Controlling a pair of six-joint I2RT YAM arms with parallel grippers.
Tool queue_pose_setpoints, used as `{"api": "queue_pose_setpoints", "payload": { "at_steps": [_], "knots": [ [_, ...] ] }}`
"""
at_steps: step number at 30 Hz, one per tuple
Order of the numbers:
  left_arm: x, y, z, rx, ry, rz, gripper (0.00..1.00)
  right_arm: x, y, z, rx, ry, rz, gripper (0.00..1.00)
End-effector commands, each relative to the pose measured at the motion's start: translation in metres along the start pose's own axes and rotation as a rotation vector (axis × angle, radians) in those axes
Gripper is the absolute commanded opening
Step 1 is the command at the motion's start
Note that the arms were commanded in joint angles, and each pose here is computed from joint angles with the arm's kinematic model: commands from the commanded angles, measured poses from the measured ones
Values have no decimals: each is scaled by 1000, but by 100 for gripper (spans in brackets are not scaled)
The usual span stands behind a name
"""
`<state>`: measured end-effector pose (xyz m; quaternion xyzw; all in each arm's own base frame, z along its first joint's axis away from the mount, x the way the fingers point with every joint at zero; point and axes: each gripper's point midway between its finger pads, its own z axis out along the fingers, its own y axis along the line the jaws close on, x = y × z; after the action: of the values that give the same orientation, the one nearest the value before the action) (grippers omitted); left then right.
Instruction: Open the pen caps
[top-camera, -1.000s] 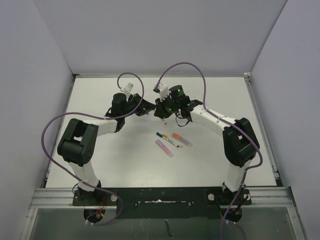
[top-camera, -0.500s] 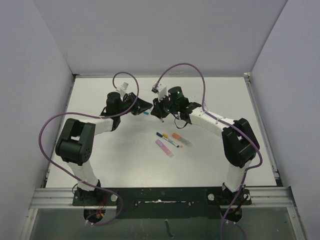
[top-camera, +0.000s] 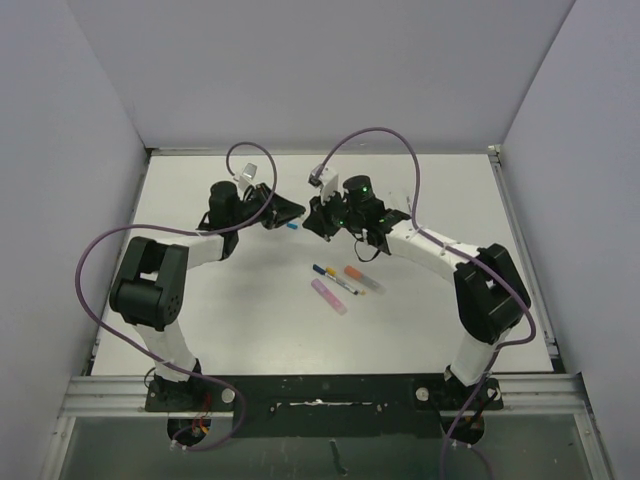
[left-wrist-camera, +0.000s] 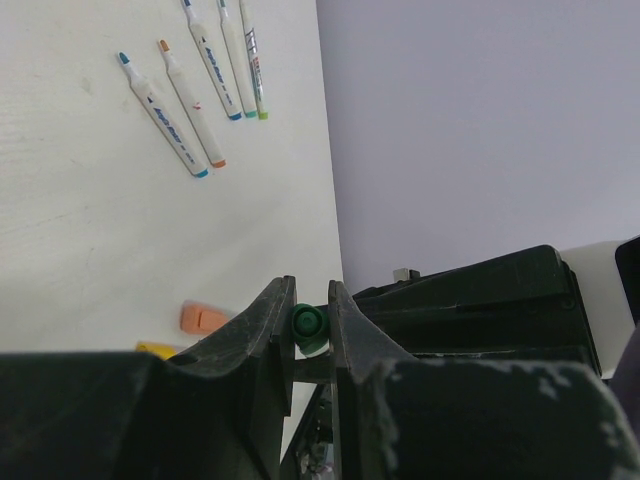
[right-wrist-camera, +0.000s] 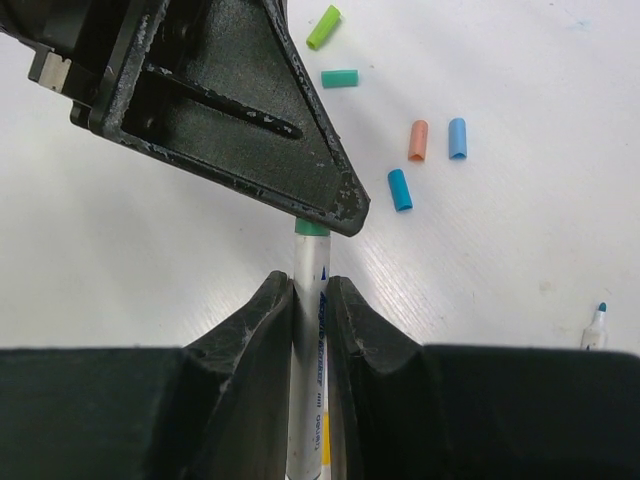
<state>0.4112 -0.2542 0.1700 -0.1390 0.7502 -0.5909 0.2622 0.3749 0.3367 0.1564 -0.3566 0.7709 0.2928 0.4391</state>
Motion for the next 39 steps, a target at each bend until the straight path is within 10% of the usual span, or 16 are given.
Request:
{"api": "queue_pose_setpoints", "payload": {
  "at_steps": [1,13,39],
  "knots": [
    [-122,-27,-40,11,-434,136,0,54,-6,-35,34,187,90,0],
    [-137,-22,-58,-40,-584,154,0,61,-8,-35,48,200,109,0],
    [-67,104,-32,-330,-301,78,1,39,-104,28,284,158,-12,0]
  ]
}}
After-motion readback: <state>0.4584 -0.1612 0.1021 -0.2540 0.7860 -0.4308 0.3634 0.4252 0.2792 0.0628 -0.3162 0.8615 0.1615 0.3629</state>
